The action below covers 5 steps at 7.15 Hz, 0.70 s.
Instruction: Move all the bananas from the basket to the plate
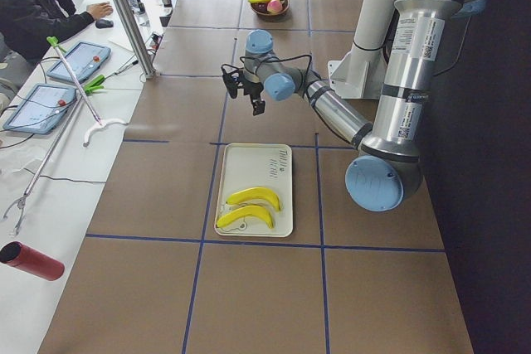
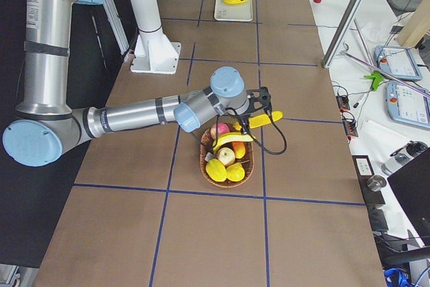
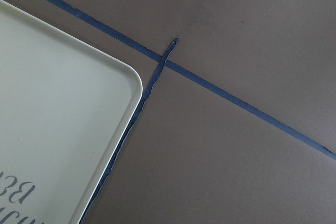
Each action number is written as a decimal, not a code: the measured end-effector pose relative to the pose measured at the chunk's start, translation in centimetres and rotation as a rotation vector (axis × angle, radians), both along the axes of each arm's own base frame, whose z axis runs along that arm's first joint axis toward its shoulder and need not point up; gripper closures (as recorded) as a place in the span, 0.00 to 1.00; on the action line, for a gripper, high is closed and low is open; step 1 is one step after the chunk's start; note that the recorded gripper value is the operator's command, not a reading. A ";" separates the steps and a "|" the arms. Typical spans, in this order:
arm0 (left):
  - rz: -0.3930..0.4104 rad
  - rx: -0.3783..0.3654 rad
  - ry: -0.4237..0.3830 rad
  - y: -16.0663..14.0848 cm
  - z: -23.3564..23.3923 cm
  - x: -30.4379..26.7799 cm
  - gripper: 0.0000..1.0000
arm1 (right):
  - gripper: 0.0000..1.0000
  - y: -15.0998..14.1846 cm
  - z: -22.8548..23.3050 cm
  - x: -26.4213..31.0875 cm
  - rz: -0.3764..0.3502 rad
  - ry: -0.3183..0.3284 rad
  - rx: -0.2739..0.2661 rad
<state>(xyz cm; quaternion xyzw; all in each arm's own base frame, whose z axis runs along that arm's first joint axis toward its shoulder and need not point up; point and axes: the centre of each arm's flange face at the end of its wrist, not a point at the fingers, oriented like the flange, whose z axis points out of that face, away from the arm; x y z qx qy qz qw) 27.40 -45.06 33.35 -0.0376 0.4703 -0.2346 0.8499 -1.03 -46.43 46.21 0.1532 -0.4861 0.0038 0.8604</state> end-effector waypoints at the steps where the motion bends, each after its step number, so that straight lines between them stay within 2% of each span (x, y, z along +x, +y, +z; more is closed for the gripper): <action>1: 0.001 0.016 0.015 -0.2 -1.0 0.3 0.01 | 0.99 -1.7 -4.2 -2.8 0.013 -0.049 -0.047; 3: -0.013 0.050 0.082 -0.9 -5.6 1.3 0.00 | 0.98 -3.7 -12.8 -11.0 -0.022 -0.142 -0.106; 5: -0.034 0.085 0.190 -0.8 -11.6 2.3 0.01 | 0.99 -2.4 -19.7 -20.3 -0.076 -0.183 -0.102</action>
